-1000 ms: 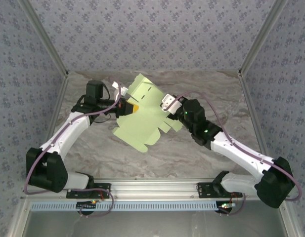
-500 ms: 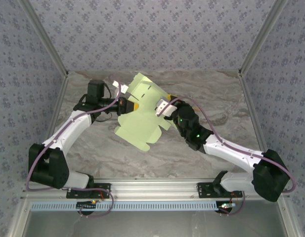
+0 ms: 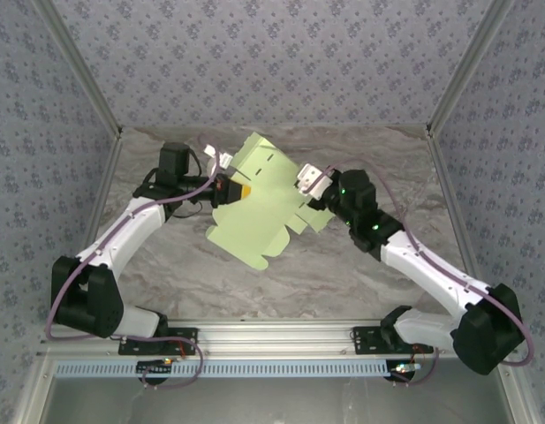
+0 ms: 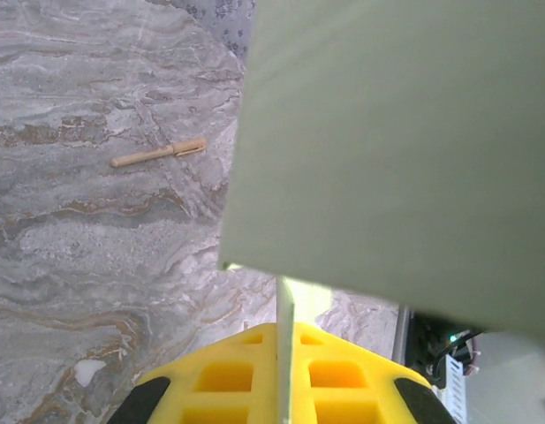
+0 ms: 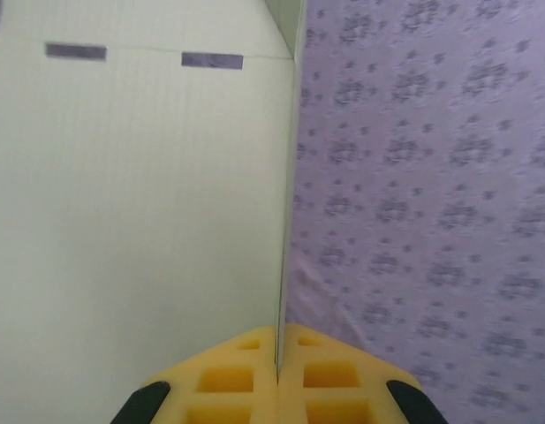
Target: Fold the paper box
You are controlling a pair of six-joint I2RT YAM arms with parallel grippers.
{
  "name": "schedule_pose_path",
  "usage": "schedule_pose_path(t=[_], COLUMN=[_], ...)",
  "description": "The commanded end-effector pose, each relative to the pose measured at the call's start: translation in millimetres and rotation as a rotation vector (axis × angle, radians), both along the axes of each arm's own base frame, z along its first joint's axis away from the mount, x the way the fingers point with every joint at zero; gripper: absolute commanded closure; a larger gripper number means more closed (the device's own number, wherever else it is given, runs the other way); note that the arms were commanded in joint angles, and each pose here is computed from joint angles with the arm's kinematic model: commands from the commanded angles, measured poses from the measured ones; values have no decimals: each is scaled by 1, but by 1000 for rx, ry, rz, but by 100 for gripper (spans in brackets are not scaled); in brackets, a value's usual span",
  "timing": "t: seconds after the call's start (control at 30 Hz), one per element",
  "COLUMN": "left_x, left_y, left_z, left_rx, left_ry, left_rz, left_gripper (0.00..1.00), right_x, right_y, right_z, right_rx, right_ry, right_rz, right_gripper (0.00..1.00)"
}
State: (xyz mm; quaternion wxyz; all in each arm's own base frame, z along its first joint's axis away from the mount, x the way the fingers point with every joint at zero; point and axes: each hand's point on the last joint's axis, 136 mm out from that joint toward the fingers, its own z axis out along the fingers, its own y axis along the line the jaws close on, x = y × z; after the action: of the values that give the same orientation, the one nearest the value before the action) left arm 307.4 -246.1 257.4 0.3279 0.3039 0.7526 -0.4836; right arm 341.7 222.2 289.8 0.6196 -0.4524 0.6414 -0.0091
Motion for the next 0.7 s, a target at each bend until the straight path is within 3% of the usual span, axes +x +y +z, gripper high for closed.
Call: schedule_pose_path(t=[0.0,0.4,0.67], left_x=[17,52,78], left_y=[5,10,72], left_z=[13,-58,-80], left_rx=[26,103,266], left_ry=[-102,66,79], left_rz=[40,175,570], left_gripper=[93,76,63], right_x=[-22,-17,-6], right_y=[-6,-11,-21], right_z=[-31,-95,-142], right_rx=[58,98,73], right_ry=[352,682,813], right_rz=[113,11,-135], right_gripper=[100,100,100])
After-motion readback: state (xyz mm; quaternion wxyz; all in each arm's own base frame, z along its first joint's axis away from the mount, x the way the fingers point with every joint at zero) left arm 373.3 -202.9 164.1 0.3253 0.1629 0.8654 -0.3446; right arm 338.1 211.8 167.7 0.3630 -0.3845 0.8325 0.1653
